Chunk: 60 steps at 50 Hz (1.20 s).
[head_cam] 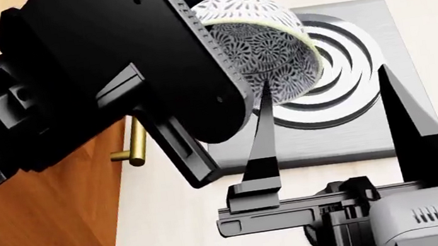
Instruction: Pick the akita bowl on the wooden cabinet and place it on the plate.
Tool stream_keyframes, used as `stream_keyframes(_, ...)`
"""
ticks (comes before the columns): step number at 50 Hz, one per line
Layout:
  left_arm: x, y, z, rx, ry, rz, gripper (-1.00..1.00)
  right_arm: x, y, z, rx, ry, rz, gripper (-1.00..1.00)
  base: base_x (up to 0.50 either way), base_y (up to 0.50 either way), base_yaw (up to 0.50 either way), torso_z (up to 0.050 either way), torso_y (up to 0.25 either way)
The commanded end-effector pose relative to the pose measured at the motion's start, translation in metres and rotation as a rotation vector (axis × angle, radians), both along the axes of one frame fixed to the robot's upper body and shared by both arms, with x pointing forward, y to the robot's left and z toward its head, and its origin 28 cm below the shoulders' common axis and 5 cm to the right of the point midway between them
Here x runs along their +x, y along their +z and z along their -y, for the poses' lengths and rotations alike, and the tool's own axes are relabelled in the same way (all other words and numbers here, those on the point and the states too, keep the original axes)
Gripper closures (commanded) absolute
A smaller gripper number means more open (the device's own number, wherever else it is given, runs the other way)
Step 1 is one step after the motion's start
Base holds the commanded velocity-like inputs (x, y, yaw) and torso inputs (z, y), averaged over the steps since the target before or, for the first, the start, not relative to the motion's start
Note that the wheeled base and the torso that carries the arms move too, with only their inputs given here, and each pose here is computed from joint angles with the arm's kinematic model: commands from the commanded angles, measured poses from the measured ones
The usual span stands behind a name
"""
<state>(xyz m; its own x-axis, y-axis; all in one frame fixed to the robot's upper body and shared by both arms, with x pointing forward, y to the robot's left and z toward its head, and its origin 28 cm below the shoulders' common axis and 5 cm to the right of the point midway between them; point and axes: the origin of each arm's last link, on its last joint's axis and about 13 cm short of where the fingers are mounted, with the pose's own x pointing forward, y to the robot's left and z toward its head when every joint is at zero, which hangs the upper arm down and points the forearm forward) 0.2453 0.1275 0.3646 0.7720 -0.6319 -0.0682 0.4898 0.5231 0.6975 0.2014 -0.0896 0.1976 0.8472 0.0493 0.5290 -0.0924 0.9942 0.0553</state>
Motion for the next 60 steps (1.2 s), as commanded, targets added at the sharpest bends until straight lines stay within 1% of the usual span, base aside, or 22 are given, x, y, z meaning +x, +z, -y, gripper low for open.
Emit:
stream_keyframes(1, -0.001, -0.001, -0.002, -0.015, 0.009, 0.017, 1.0, 0.005, -0.001, 0.001, 0.018, -0.046, -0.014, -1.0, 0.0, 0.0, 0.0, 0.0, 0.0)
stream_keyframes(13, -0.001, -0.003, -0.002, -0.02, 0.007, 0.013, 1.0, 0.011, -0.002, -0.003, 0.011, -0.051, -0.04, -1.0, 0.0, 0.0, 0.0, 0.001, 0.001)
stream_keyframes(18, 0.0, -0.004, -0.002, -0.021, 0.008, 0.011, 1.0, 0.012, -0.004, -0.007, 0.004, -0.037, -0.053, -1.0, 0.0, 0.0, 0.0, 0.0, 0.0)
stream_keyframes(33, 0.0, -0.005, -0.002, -0.025, 0.005, 0.005, 1.0, 0.018, -0.006, -0.007, 0.017, -0.041, -0.073, -1.0, 0.0, 0.0, 0.0, 0.0, 0.0)
stream_keyframes(34, -0.001, -0.005, -0.002, -0.026, 0.002, 0.005, 1.0, 0.019, -0.006, -0.006, 0.019, -0.054, -0.076, 1.0, 0.0, 0.0, 0.0, 0.0, 0.0)
stream_keyframes(48, 0.001, -0.007, -0.003, -0.031, 0.009, -0.002, 1.0, 0.017, -0.007, -0.005, 0.03, -0.05, -0.081, 1.0, 0.0, 0.0, 0.0, 0.0, 0.001)
stream_keyframes(52, 0.001, -0.008, -0.004, -0.033, 0.01, -0.004, 1.0, 0.016, -0.006, -0.005, 0.02, -0.053, -0.072, 1.0, 0.0, 0.0, 0.0, 0.0, 0.0)
stream_keyframes(55, 0.001, -0.009, -0.004, -0.033, 0.012, -0.005, 1.0, 0.016, -0.006, -0.005, 0.01, -0.071, -0.067, 1.0, 0.0, 0.0, 0.0, 0.0, 0.0)
stream_keyframes(59, 0.002, -0.01, -0.004, -0.036, 0.018, -0.008, 1.0, 0.016, -0.004, -0.004, 0.025, -0.096, -0.062, 1.0, 0.0, 0.0, 0.0, 0.0, 0.0)
stream_keyframes(60, 0.002, -0.01, -0.004, -0.036, 0.018, -0.008, 1.0, 0.016, -0.003, -0.003, 0.028, -0.139, -0.075, 1.0, 0.0, 0.0, 0.0, 0.0, 0.0)
